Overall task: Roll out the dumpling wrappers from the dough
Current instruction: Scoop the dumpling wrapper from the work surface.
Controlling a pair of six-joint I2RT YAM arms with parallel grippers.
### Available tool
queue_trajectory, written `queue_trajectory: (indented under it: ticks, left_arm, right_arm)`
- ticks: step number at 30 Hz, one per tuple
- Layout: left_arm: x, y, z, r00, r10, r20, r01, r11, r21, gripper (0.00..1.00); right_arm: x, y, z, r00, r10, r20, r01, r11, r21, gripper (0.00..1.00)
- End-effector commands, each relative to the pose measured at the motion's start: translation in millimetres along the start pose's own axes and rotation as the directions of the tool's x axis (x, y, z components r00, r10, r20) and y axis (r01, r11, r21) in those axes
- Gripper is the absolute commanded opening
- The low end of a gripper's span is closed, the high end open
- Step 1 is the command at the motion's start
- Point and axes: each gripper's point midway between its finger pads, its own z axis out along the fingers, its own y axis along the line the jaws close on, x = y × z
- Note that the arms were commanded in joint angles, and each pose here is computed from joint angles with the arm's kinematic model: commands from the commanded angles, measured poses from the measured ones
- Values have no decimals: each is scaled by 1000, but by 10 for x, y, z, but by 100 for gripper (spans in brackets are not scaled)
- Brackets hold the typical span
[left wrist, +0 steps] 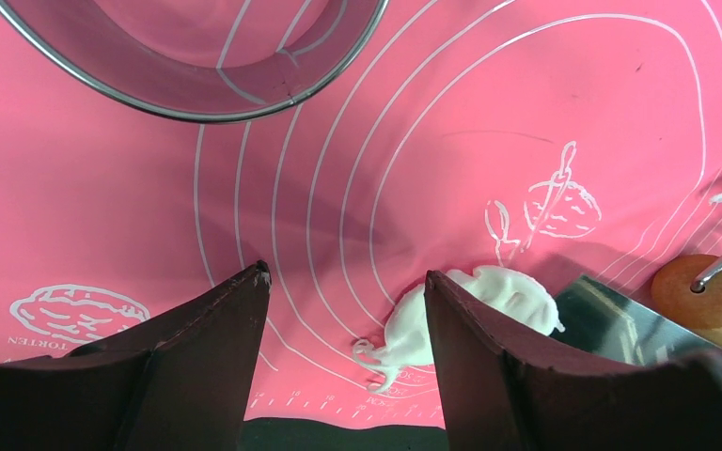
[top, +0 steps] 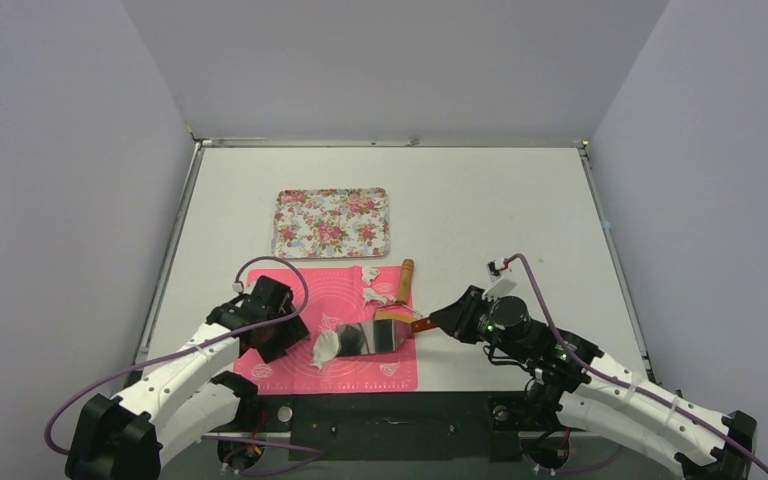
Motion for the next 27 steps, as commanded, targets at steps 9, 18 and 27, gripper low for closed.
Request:
queue_trajectory:
  ticks: [9,18,27]
  left_arm:
    - [-86,-53,-114,1000,-5,26,5,1000,14,59]
    - [-52,-41,-116,1000,-16,22,15,999,30,60]
    - [-47,-40,-133,1000,-19,21,18,999,35,60]
  right_arm:
    - [-59,233,133,996,80,28,-77,992,-99,0]
    - [4,274,185,992,127,10,-124,983,-135,0]
    - [-12,262,230,994,108,25,-104,986,-128,0]
